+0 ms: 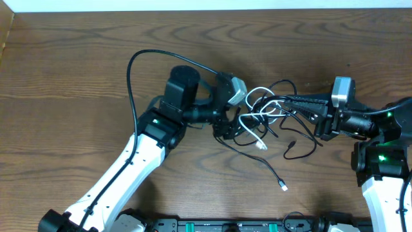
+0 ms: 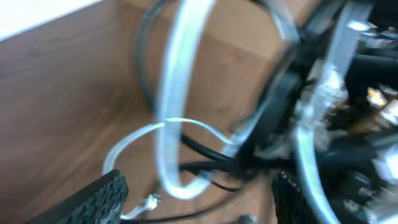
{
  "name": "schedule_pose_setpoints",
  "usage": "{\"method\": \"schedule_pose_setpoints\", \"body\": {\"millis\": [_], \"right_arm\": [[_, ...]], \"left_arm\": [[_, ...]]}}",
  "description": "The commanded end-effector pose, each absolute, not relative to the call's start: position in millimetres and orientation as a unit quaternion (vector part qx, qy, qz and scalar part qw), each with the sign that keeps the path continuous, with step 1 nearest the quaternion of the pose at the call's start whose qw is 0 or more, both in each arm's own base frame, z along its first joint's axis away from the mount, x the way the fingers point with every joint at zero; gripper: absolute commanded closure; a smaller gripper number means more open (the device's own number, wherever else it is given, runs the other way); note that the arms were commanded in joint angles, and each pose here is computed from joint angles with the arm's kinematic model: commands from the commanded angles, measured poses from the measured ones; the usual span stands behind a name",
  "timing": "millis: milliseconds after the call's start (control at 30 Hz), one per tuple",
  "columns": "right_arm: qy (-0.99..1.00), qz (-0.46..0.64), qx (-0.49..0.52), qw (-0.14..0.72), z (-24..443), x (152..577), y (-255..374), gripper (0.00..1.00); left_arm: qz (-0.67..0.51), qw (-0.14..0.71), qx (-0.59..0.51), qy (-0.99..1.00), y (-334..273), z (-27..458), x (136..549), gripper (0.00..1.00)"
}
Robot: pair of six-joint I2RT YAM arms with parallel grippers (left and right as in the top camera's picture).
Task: Untangle cables
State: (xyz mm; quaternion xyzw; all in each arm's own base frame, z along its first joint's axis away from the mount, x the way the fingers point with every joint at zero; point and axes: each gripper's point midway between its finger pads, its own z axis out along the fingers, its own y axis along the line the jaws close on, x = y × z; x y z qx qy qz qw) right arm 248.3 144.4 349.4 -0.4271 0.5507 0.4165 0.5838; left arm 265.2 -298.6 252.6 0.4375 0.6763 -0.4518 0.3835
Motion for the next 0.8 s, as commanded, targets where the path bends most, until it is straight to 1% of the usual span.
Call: {"method": "schedule_pose_setpoints", "body": {"millis": [0,167,300,500,767], "right_arm": [[0.56,0.427,-0.41,0.58,356.3,248.4,143.5,0.99],[0.557,0.431,-0.416,0.575,355.8,245.4,144.4,0.99],[0.555,0.434,-0.42,0.572,355.3,243.2,145.0,0.99],[0.555,0.434,-0.42,0.572,355.4,243.4,145.0,0.99],[0.555,0.434,-0.42,0.572,355.4,243.4,145.0,0.99]], "left_arm": [[-0.391,0.414,0.367,0.735,-290.2,244.0,297.5,0.25],[-0.371,0.429,0.346,0.747,-285.7,244.1,308.6,0.25],[-0.385,0.431,0.335,0.744,-287.8,250.3,309.4,0.25],[-0.451,0.399,0.369,0.708,-300.3,261.4,283.9,0.25],[-0.476,0.389,0.386,0.688,-304.4,267.4,272.8,0.25]]}}
